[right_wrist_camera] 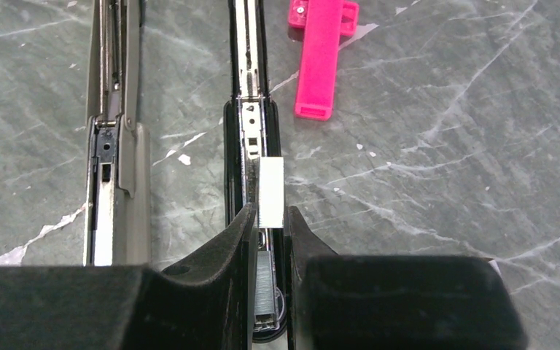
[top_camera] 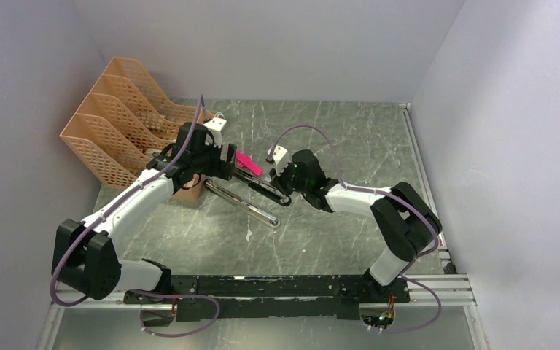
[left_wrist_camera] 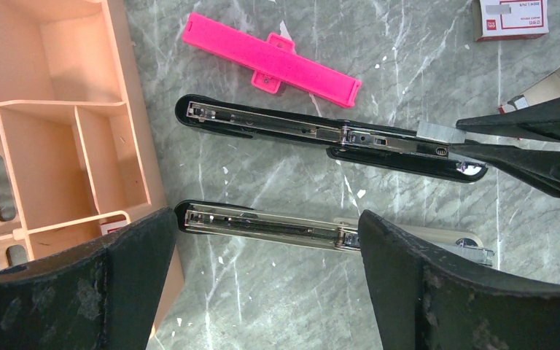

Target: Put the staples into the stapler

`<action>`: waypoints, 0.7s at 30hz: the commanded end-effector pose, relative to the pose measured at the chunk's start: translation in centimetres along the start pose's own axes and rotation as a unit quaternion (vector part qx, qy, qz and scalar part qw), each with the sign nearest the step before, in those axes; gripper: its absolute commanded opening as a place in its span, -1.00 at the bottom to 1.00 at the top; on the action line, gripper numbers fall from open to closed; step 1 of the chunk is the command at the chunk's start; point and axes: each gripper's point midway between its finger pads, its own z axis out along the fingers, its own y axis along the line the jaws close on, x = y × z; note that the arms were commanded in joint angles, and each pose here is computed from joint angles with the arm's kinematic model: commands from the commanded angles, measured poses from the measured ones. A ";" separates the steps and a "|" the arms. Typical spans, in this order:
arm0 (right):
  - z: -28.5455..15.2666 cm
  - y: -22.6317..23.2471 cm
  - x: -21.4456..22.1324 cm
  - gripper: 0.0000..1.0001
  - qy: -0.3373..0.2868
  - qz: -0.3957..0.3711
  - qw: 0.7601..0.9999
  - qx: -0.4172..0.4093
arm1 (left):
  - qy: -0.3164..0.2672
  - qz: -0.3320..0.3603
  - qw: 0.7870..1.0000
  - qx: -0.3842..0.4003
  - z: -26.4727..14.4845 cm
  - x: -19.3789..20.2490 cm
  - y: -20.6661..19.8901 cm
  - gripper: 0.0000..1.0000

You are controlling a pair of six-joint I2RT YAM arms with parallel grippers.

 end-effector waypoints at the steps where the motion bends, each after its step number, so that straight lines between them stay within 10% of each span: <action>1: 0.1 0.8 -0.7 -1.00 -0.012 -0.006 1.000 -0.027 | -0.020 0.007 1.000 0.002 -0.2 -0.9 -0.2 0.95; 21: 1.1 0.6 0.9 -1.00 0.026 0.001 0.999 -0.024 | -0.020 0.007 1.000 0.003 -0.2 -1.0 -0.2 0.95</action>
